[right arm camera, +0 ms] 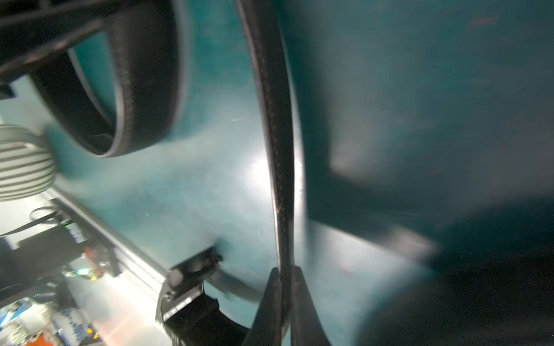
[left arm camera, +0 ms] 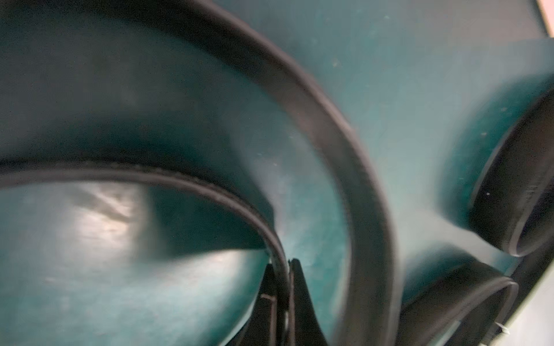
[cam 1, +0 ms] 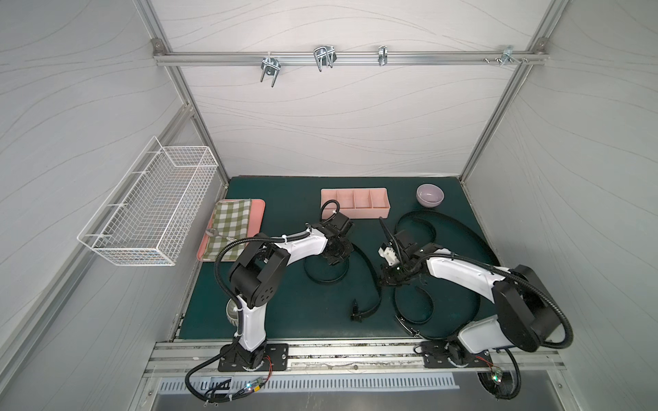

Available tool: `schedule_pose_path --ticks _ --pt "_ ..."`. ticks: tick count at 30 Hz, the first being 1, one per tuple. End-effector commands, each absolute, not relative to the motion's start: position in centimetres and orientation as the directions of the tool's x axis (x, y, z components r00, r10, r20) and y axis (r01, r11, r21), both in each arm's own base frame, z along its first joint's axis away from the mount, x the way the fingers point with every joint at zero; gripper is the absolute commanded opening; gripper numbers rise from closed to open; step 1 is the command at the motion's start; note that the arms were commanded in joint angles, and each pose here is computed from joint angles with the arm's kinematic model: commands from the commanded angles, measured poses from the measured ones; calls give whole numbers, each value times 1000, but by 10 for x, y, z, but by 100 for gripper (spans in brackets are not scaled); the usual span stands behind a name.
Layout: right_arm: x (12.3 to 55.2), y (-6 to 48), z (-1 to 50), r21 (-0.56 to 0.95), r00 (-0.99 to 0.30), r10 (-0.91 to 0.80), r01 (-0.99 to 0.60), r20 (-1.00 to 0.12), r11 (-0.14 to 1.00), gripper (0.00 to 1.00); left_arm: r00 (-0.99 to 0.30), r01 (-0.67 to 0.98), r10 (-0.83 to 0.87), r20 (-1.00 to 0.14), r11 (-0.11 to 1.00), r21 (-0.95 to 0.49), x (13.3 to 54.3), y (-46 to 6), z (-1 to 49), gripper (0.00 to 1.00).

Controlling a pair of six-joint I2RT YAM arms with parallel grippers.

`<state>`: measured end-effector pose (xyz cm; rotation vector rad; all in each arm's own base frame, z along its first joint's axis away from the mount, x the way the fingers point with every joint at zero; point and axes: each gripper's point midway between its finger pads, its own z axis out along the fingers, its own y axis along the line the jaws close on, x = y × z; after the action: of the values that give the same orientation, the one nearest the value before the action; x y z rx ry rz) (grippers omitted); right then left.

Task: Place the belts into the storage roll
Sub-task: Roll the belt at the center of the board.

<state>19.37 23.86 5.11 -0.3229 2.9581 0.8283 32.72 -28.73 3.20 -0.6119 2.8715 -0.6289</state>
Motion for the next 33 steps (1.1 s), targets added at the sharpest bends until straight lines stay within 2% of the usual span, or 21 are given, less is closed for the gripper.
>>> schedule_pose_path --ticks 1,3,5,7,9,10,11,14,17,20,23,25,27,31,33 --pt "202 257 54 576 -986 -140 -169 -96 800 10 -898 -395 -440 16 789 -471 320 -299 33 0" --pt "205 254 52 567 -985 -144 -175 -100 805 18 -909 -368 -417 10 790 -490 317 -299 41 0" --pt "209 249 55 560 -982 -152 -189 -112 807 30 -925 -318 -378 -21 805 -501 313 -298 56 14" --pt "214 242 62 542 -976 -162 -215 -145 812 42 -940 -247 -329 -91 838 -486 308 -287 76 40" --pt "217 236 71 539 -969 -167 -239 -180 807 48 -943 -162 -279 -182 861 -483 303 -274 104 65" --pt "219 234 76 543 -966 -168 -250 -196 801 50 -938 -115 -253 -236 871 -478 300 -266 118 73" --pt "220 233 81 548 -961 -174 -266 -215 793 52 -930 -67 -225 -289 881 -469 298 -259 131 77" --pt "222 233 97 541 -936 -210 -336 -283 771 58 -887 86 -98 -450 925 -369 294 -233 158 81" --pt "223 242 115 561 -902 -249 -417 -354 715 59 -787 357 181 -591 913 -197 291 -224 167 82" --pt "225 252 127 549 -872 -277 -472 -403 690 59 -695 455 332 -638 890 -33 302 -205 169 84" --pt "231 258 128 549 -875 -280 -470 -396 691 58 -633 536 459 -623 841 74 319 -194 167 81" --pt "233 257 127 553 -883 -269 -454 -385 699 57 -584 625 554 -594 773 106 323 -203 163 71" --pt "233 253 126 553 -890 -256 -439 -378 708 58 -498 722 659 -563 675 152 324 -213 153 66" --pt "231 238 123 568 -907 -221 -400 -358 719 58 -323 840 789 -522 494 226 325 -226 139 67" --pt "231 228 122 583 -916 -200 -379 -349 719 59 -158 925 862 -481 301 234 307 -231 126 68"
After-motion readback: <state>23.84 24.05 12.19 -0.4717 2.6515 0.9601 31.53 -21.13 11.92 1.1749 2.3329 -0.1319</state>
